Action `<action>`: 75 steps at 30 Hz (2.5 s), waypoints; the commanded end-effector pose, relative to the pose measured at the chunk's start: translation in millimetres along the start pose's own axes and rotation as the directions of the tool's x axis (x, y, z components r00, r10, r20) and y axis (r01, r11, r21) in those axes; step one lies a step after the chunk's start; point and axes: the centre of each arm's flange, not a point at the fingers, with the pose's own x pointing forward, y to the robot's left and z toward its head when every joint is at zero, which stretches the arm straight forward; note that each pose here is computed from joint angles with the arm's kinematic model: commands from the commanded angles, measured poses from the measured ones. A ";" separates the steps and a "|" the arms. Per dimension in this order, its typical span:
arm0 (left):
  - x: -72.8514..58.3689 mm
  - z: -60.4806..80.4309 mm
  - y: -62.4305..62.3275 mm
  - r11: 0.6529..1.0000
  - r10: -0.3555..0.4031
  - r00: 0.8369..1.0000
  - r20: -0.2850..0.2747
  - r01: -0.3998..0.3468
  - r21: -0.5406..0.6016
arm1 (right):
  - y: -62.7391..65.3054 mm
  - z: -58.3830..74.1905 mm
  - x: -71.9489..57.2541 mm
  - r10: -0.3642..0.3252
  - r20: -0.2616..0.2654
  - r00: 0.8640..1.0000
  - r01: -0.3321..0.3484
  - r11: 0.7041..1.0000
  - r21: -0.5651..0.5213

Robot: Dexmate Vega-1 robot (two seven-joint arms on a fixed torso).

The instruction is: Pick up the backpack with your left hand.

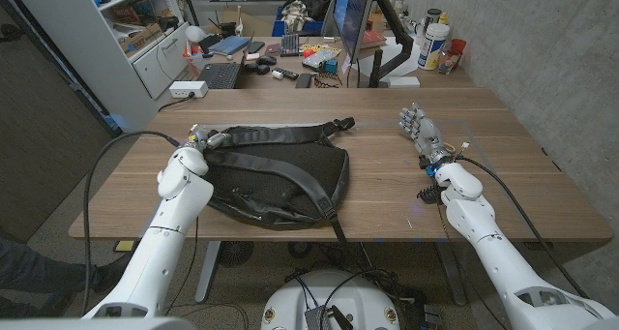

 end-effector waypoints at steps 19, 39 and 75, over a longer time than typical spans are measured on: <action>-2.6 2.0 -19.6 0.999 -0.049 0.997 -0.065 0.050 0.011 | 4.9 -3.1 1.4 0.011 0.012 1.000 -0.011 1.000 0.029; -15.1 -0.7 -31.0 0.993 0.103 0.992 -0.070 -0.106 -0.049 | 3.4 -1.1 0.5 0.019 0.016 1.000 -0.020 0.999 0.038; -24.9 21.1 -28.1 0.954 0.279 0.960 -0.034 -0.281 -0.102 | 5.7 4.5 -5.1 0.016 0.029 0.999 -0.017 0.999 0.045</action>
